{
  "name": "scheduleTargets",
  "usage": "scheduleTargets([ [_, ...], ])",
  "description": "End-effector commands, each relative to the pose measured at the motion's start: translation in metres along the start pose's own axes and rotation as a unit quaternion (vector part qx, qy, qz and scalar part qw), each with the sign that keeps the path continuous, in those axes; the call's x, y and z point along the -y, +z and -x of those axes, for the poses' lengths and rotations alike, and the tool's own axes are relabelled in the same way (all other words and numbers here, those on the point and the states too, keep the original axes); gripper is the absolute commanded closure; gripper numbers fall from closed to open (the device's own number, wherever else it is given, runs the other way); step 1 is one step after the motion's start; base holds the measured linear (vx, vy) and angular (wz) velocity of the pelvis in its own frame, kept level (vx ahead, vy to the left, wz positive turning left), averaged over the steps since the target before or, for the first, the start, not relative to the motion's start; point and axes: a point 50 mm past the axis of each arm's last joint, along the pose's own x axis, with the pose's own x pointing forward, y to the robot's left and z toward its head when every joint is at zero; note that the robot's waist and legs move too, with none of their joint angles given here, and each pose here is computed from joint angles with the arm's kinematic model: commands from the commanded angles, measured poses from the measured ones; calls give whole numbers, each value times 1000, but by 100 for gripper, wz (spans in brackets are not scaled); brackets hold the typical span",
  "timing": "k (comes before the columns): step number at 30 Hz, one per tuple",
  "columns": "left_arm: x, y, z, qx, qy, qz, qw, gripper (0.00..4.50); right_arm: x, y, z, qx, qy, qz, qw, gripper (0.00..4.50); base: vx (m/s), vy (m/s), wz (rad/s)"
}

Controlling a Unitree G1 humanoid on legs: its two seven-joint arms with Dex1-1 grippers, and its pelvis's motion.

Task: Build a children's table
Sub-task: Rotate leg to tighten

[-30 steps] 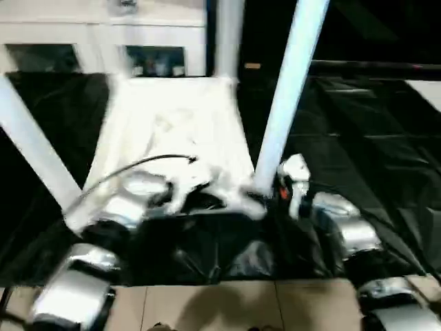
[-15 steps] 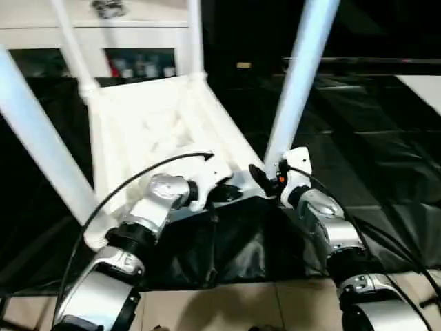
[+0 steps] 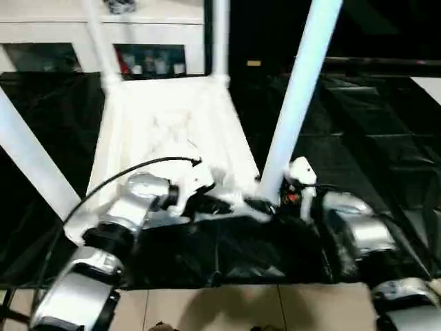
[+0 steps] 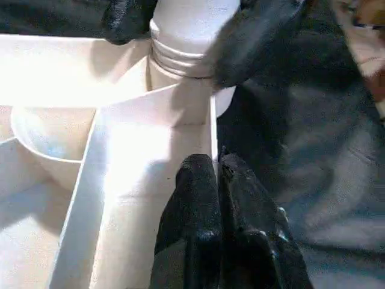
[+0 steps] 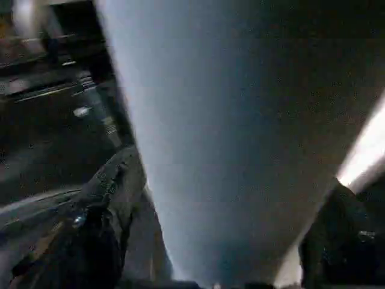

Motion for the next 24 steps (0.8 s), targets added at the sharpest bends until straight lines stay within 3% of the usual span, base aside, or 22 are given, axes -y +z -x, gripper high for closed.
scheduleTargets([
  [1, -1, 16, -5, 21, -21, -28, 999, 450, -15, 1, -14, -12, 85, 8, 996, 120, 0, 0, 0],
  [3, -2, 13, -1, 10, -32, -28, 999, 450, -17, -2, -13, -30, 114, 4, 993, 139, 0, 0, 0],
  [10, 0, 10, 4, 0, -55, -27, 998, 450, -19, 1, -16, -29, 142, -5, 989, 192, 0, 0, 0],
  [16, 0, 8, 6, -2, -56, -27, 998, 450, -19, 1, -15, -24, 140, -9, 990, 196, 0, 0, 0],
  [21, -6, 7, 5, -6, 3, -24, 1000, 450, -12, -6, -13, -9, 42, -22, 999, 196, 0, 0, 0],
  [22, -8, 8, 3, 1, 30, -17, 999, 450, -5, -9, -15, -8, -24, -30, 999, 196, 0, 0, 0],
  [24, -9, 10, 0, 7, 48, -13, 999, 450, 0, -12, -16, -5, -76, -32, 997, 196, 0, 0, 0],
])
